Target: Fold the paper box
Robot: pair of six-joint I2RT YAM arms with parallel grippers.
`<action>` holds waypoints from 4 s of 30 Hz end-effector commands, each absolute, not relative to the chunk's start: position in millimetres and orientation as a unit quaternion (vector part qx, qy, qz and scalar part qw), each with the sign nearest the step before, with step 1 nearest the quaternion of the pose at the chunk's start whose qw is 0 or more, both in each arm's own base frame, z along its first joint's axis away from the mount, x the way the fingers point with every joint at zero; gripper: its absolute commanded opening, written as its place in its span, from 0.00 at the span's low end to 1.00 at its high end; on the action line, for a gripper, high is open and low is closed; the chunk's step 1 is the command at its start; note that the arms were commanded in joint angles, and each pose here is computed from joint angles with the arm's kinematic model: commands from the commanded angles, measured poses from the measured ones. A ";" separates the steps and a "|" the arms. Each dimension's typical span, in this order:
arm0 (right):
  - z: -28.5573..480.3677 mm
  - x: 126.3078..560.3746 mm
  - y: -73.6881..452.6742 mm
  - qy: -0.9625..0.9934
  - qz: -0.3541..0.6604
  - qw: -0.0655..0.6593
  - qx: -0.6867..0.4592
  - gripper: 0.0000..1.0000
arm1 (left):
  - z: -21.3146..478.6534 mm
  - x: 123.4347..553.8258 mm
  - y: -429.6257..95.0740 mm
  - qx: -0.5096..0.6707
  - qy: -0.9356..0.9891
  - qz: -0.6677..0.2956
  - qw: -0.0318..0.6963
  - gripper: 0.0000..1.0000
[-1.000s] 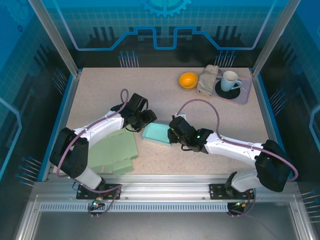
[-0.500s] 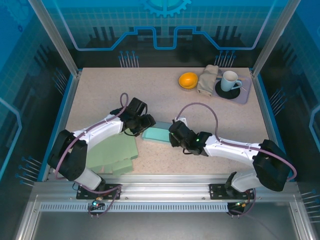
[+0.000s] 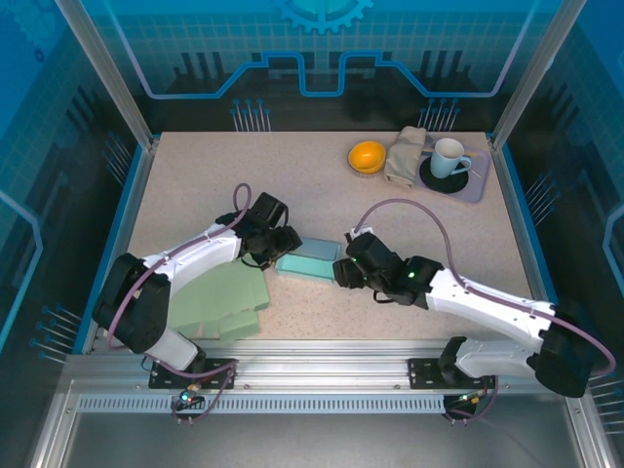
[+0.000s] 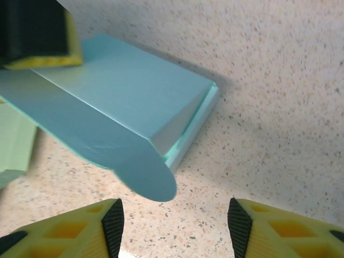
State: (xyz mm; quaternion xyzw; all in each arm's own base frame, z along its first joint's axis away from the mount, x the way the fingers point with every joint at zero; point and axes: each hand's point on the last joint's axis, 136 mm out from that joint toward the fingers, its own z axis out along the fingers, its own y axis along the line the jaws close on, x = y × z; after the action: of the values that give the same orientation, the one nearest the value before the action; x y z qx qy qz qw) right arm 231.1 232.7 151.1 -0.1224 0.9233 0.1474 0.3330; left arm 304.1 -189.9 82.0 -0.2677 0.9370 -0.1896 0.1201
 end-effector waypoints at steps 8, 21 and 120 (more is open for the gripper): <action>168.9 270.7 249.5 0.926 0.145 0.325 -0.124 0.67 | 68.5 289.7 -178.3 -0.274 0.946 -0.141 0.102 0.71; 94.2 295.7 255.4 0.955 0.114 0.253 -0.099 0.68 | 67.0 283.9 -181.8 -0.254 0.954 -0.132 0.092 0.72; 28.0 254.5 156.1 0.971 0.077 0.221 -0.048 0.70 | 41.3 275.7 -289.9 -0.220 0.968 -0.119 0.028 0.99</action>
State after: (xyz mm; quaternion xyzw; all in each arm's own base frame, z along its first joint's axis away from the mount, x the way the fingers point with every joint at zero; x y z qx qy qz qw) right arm 271.9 163.4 48.2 -0.0410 0.9598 0.0987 0.2597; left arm 284.3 -290.1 45.5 -0.2034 0.9700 -0.1289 0.0342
